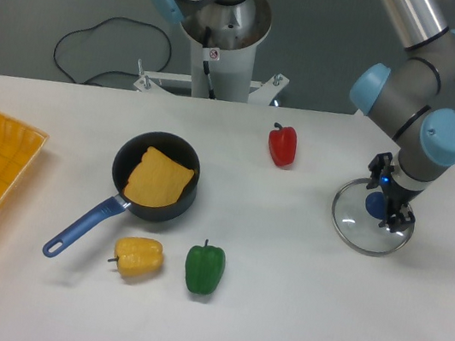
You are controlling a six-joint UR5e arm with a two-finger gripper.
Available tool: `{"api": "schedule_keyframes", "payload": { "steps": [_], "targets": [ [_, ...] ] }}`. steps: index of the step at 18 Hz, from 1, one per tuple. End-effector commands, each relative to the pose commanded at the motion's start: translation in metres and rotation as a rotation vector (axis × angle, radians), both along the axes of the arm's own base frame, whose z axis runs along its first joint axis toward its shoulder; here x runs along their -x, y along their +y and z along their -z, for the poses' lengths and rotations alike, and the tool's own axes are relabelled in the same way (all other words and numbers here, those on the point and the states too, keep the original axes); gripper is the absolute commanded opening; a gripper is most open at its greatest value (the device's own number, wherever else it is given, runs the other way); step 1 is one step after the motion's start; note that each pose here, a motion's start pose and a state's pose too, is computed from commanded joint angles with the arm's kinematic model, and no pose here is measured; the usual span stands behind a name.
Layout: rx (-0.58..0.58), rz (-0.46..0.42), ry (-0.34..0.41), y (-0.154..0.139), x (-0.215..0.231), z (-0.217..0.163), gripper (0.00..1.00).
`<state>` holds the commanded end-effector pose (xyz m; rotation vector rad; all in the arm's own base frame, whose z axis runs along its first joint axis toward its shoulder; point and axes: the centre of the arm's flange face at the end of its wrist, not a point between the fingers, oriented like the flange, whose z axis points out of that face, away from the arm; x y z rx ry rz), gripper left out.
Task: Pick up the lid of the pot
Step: 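Lift the glass lid by its knob off the table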
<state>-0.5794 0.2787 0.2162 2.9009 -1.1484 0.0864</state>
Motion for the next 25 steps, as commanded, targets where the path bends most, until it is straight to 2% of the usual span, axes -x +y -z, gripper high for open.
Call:
{"api": "schedule_keyframes", "payload": {
  "steps": [2,6,11,13,15,17,21,25],
  "targets": [
    [0.0,0.0,0.005,0.0,0.002,-0.002,0.69],
    [0.004,0.0,0.009,0.001,0.003,-0.006,0.53],
    [0.023,-0.003,0.006,0.004,0.004,-0.015,0.52],
    [0.031,0.006,-0.013,0.019,0.002,-0.03,0.52],
    [0.044,-0.042,-0.032,0.028,-0.003,-0.043,0.52],
    [0.051,-0.075,-0.026,0.043,-0.016,-0.064,0.52],
    [0.073,-0.114,-0.061,0.059,-0.046,-0.109,0.52],
    [0.077,-0.173,-0.061,0.095,-0.086,-0.132,0.52]
  ]
}}
